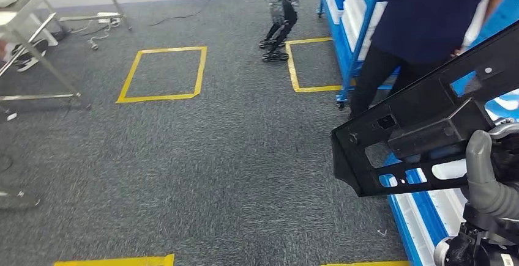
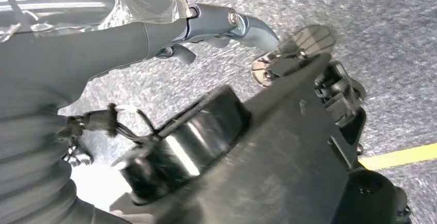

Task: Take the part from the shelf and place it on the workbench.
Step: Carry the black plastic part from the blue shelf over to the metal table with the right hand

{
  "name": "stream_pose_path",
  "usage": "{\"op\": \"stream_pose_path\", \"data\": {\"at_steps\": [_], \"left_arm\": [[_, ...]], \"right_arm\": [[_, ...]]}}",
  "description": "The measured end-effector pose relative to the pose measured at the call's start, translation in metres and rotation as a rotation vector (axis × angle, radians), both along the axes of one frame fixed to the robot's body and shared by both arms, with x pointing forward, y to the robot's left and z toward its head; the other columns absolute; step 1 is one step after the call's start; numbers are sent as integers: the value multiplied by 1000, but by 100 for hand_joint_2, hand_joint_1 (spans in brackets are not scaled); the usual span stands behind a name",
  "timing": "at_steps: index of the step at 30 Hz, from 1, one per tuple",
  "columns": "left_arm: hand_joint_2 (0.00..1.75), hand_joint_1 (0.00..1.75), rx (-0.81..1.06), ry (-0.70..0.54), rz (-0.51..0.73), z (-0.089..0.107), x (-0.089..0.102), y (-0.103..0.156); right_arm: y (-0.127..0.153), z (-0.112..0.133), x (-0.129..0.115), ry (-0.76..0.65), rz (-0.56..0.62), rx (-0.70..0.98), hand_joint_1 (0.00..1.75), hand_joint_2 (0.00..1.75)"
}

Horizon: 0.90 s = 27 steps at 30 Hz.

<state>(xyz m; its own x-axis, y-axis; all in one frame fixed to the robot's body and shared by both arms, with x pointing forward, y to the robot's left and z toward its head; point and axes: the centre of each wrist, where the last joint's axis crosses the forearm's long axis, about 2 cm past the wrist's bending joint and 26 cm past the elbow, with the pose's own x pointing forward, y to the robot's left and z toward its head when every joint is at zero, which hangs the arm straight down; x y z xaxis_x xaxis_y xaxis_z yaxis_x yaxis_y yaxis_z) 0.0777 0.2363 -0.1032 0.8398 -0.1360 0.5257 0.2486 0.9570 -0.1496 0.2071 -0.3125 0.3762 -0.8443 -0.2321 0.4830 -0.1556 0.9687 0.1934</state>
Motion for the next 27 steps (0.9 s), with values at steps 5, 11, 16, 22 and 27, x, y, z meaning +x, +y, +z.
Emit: {"op": "stream_pose_path", "data": {"at_steps": [5,11,16,22,27], "left_arm": [[175,0,41,37,8,0,2,0],[175,0,207,250,18,1,9,9],[175,0,246,363,22,2,18,14],[175,0,247,401,24,4,25,15],[175,0,273,419,30,1,13,20]], "right_arm": [[-1,0,0,-1,-4,-1,175,175],[-1,2,1,-6,0,-7,175,175],[-1,5,3,-19,3,-11,175,175],[-1,7,4,-16,4,-12,175,175],[-1,9,4,-18,5,-12,175,175]]}}
